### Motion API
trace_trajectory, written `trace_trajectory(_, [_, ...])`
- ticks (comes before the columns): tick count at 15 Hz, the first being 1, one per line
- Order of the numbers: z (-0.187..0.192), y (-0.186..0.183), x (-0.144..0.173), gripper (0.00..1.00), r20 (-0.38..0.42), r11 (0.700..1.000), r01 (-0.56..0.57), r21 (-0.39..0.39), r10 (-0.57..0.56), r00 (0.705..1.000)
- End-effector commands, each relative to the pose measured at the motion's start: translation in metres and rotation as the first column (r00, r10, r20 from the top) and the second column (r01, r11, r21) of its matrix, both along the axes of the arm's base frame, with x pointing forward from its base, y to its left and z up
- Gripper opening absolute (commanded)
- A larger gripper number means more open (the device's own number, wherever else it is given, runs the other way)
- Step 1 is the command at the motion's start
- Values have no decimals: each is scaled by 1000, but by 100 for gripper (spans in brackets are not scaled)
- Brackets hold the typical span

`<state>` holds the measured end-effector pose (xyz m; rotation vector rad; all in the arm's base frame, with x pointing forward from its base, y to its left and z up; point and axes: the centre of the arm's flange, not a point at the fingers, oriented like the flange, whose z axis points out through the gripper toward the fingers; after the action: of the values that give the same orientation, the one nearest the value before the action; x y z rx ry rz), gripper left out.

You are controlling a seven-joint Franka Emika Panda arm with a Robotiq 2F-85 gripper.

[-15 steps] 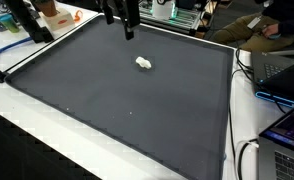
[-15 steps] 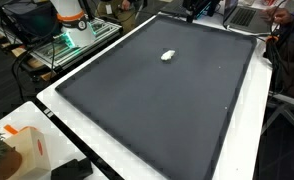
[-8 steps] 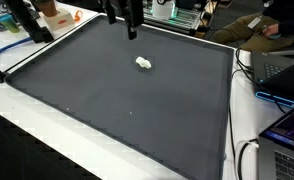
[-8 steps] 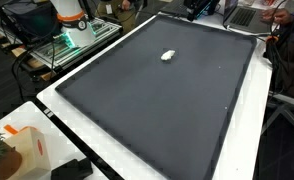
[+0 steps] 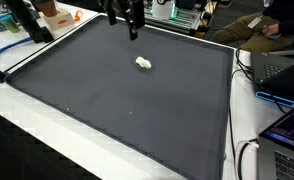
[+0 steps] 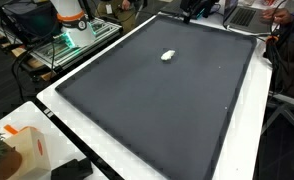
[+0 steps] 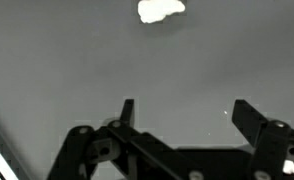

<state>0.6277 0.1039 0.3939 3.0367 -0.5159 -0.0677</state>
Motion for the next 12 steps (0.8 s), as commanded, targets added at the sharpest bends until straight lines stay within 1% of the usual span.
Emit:
trace_trajectory(1, [-1,-5,-20,100,-158,998,-55,7,55,986])
trace_trajectory(3, [-2,-6,-27,100,-242,994,-102,40,108,964])
trace_trajectory(4, [-1,-7,-29,100,-265,993,-101,54,112,958])
trace_trajectory(5, [-7,-3,-25,100,-215,996,-87,16,89,973])
trace_trajectory(6, [-6,-3,-27,100,-234,995,-96,26,100,967])
trace_trajectory(9, [-4,-3,-27,100,-241,994,-103,33,108,965])
trace_trajectory(12, [-4,-14,5,100,-269,988,-107,115,134,954])
